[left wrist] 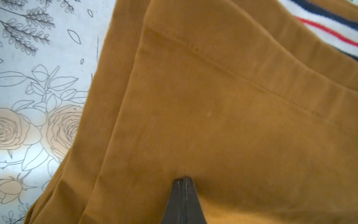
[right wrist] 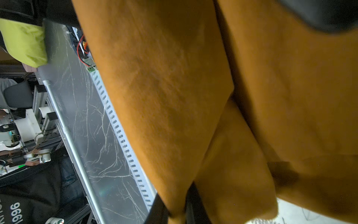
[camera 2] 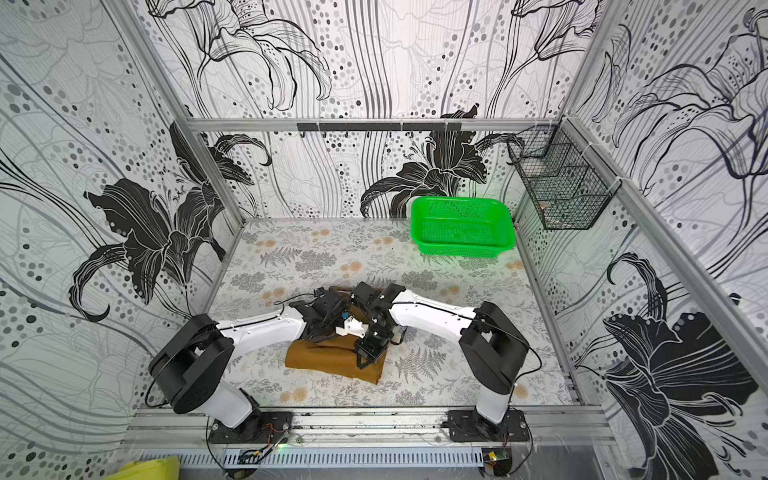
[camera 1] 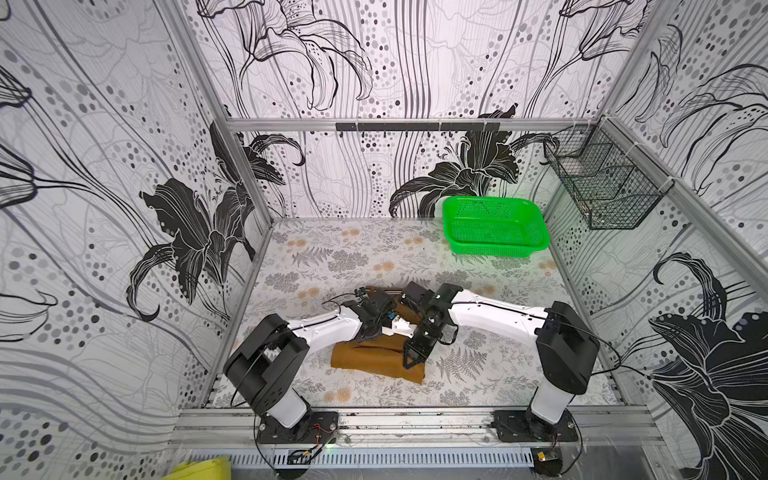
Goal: Roll up the long pants
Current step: Roll the long pant at the center of the board.
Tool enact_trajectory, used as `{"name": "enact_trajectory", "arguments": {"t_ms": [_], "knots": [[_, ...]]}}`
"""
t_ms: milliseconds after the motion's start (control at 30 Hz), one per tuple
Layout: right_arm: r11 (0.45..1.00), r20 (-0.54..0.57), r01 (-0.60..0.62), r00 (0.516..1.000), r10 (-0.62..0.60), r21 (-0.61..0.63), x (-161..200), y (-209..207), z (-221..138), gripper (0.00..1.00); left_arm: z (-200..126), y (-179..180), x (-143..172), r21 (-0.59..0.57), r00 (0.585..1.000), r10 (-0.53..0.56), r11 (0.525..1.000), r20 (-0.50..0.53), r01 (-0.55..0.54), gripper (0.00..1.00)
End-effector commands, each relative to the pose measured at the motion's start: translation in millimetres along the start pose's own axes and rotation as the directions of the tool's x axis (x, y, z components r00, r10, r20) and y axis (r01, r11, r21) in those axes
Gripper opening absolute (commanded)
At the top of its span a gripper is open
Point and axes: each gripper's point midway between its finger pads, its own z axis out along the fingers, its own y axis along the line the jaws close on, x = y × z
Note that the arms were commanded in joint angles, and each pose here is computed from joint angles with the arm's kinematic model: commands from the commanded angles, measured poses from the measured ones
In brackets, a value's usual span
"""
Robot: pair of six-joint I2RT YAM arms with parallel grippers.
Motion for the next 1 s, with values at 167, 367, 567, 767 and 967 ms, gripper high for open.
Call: {"name": "enact_trajectory", "arguments": {"t_ms": [167, 367, 567, 767, 967], "knots": [[0.99, 0.095, -0.059, 0.994, 0.047, 0.124, -32, -63, -6, 0.0, 6, 30, 40, -0.103, 0.991, 0.052, 0.993, -0.126, -0.065, 0.0], [0.973, 0.114, -0.14, 0.986, 0.12, 0.186, -37, -106, -10, 0.0, 7, 27, 40, -0.095, 0.99, 0.062, 0.993, -0.129, -0.074, 0.0], [0.94, 0.144, -0.242, 0.967, 0.212, 0.239, -39, -148, -10, 0.0, 6, 23, 39, -0.082, 0.991, 0.066, 0.994, -0.12, -0.076, 0.0], [0.941, 0.129, -0.253, 0.965, 0.228, 0.226, -35, -157, 4, 0.0, -2, 20, 20, -0.104, 0.998, 0.052, 0.993, -0.04, -0.055, 0.0], [0.955, 0.142, -0.238, 0.966, 0.215, 0.178, -28, -146, 8, 0.0, -12, 1, -15, -0.146, 0.996, 0.072, 0.987, 0.056, -0.063, 0.0]]}}
